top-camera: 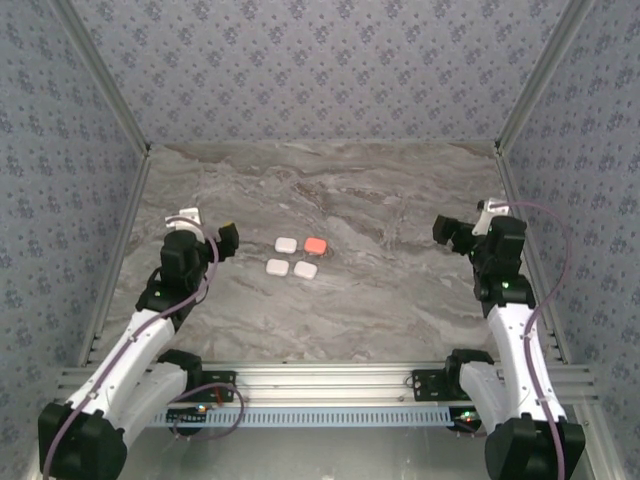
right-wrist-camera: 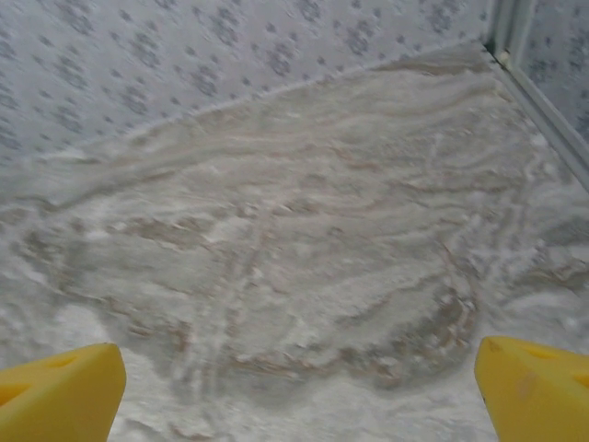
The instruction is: Insert the wireless bluetooth earbuds into the charging case
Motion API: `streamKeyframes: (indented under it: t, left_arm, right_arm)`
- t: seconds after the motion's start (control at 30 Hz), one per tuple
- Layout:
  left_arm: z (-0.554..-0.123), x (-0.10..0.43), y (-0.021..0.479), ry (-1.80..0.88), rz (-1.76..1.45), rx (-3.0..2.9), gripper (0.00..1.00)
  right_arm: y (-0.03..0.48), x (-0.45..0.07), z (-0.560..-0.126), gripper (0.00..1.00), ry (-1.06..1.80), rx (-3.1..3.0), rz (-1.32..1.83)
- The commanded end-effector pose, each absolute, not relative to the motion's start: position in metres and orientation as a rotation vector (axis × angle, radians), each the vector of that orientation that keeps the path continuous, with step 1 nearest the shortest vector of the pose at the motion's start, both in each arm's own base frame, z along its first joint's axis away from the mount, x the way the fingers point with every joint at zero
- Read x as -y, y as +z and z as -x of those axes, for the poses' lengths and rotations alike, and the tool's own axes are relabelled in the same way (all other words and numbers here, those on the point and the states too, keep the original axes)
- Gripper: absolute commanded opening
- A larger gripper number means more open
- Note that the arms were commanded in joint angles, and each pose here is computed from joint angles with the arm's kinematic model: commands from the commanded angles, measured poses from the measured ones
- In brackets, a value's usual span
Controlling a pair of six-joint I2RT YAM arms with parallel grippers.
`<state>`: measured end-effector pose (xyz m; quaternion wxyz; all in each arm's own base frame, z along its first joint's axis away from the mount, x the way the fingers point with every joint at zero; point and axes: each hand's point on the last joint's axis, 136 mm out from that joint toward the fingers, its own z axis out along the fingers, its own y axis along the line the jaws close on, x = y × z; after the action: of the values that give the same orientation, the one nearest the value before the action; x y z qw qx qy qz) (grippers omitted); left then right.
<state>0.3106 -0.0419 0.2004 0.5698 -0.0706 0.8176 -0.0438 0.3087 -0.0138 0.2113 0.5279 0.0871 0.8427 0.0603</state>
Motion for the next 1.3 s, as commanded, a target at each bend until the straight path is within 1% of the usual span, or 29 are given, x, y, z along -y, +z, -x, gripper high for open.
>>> streamKeyframes:
  t: [0.0,0.1,0.27,0.5,0.63,0.77,0.93,1.07,1.17,1.27]
  left_arm:
    - [-0.308,0.007,0.199,0.118,0.215,-1.864,0.99]
    - [-0.308,-0.008,0.189,0.131,0.28,-1.856,0.99]
    - [-0.312,-0.023,0.156,0.16,0.281,-1.931,0.99]
    - [-0.326,-0.017,0.122,0.143,0.227,-2.036,0.99]
    - [-0.338,-0.011,0.111,0.131,0.177,-2.045,0.99]
    - [-0.352,-0.002,0.11,0.103,0.101,-2.014,0.99]
    - [-0.368,0.013,0.117,0.033,0.021,-1.943,0.99]
    - [-0.375,0.02,0.115,0.016,-0.051,-1.954,0.99]
    - [-0.374,0.02,0.116,-0.019,-0.081,-1.931,0.99]
    - [-0.373,0.015,0.12,-0.043,-0.079,-1.897,0.99]
  right_arm:
    - [0.186,0.035,-0.309,1.0,0.025,-2.006,-0.228]
    - [0.154,0.044,-0.308,1.0,0.038,-1.973,-0.271]
    - [0.115,0.064,-0.3,1.0,-0.066,-1.913,-0.329]
    - [0.113,0.05,-0.323,1.0,0.015,-1.918,-0.228]
    - [0.112,0.036,-0.343,1.0,0.06,-1.915,-0.167]
    - [0.111,0.012,-0.366,1.0,0.039,-1.937,-0.027]
    - [0.101,-0.009,-0.375,1.0,0.019,-1.919,0.131]
    - [0.085,-0.008,-0.383,1.0,0.037,-1.934,0.122]
    - [0.083,0.003,-0.388,1.0,0.072,-1.969,0.063]
    - [0.081,0.01,-0.389,1.0,0.034,-1.987,0.022]
